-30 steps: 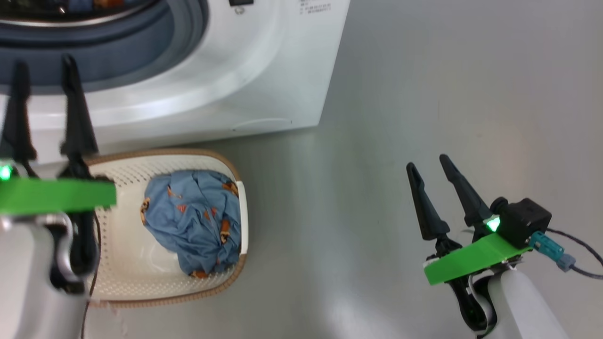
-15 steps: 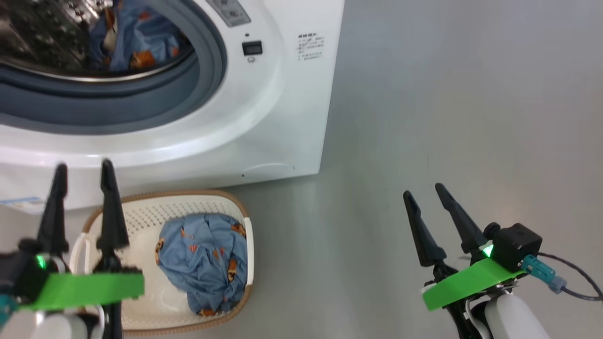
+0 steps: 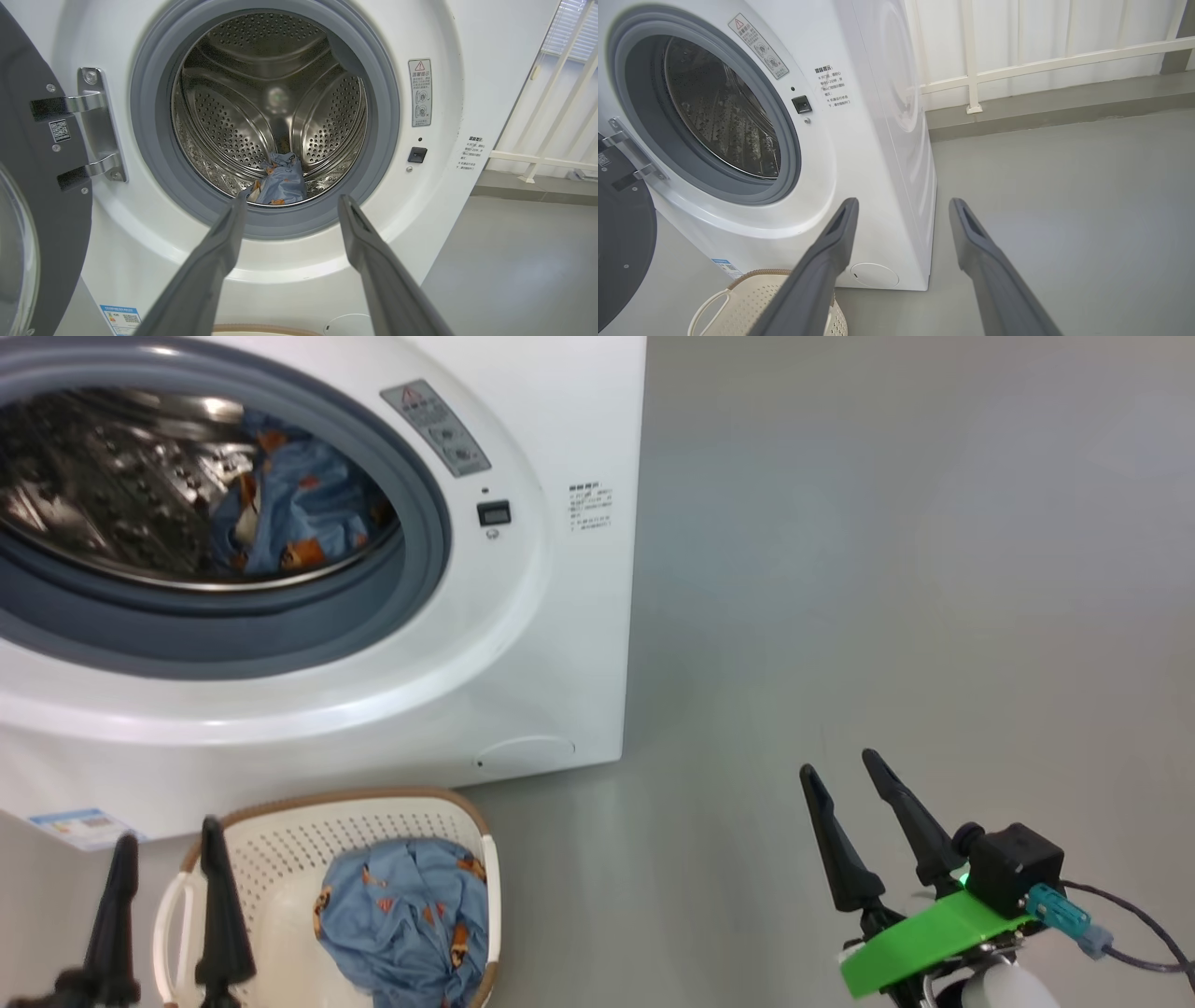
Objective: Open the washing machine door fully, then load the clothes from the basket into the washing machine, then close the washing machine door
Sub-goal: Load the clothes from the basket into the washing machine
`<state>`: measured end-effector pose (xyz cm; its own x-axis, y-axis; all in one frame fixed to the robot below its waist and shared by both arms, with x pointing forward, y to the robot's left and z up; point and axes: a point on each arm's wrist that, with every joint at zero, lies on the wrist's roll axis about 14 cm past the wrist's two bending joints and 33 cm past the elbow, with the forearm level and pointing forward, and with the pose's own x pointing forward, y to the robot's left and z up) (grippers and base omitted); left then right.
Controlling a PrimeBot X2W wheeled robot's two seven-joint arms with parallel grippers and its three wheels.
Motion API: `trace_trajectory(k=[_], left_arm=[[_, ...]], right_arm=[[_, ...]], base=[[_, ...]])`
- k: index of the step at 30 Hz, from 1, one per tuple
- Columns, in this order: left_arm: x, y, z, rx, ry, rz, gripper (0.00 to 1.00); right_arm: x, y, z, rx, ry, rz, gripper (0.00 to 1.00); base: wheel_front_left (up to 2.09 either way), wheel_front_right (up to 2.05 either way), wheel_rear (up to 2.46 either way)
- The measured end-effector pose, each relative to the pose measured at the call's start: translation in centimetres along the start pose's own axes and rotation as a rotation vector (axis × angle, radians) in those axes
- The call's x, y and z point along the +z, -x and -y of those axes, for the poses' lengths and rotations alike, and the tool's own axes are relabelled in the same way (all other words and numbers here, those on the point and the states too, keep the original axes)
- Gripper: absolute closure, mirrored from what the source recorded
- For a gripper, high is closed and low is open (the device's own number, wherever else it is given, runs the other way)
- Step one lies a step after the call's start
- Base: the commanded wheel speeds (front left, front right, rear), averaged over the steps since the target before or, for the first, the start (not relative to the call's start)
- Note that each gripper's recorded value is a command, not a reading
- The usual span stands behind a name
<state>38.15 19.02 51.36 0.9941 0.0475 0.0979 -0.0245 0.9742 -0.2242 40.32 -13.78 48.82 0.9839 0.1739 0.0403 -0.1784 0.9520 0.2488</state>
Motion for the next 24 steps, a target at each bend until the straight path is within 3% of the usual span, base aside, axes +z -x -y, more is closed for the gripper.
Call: trace_trajectory(k=[8, 24], left_arm=[[-0.1, 3.0, -0.2, 0.019, 0.009, -0.013, 0.00], [-1.3, 5.0, -0.5, 0.011, -0.062, -0.061, 0.00]], right_arm=[[0.4, 2.7, -0.2, -0.016, 0.009, 0.007, 0.00], [2.1, 4.4, -0.4, -0.018, 0.061, 0.058, 0.00]], base=[[0.00, 0.00, 0.00], [0.00, 0.00, 0.00]])
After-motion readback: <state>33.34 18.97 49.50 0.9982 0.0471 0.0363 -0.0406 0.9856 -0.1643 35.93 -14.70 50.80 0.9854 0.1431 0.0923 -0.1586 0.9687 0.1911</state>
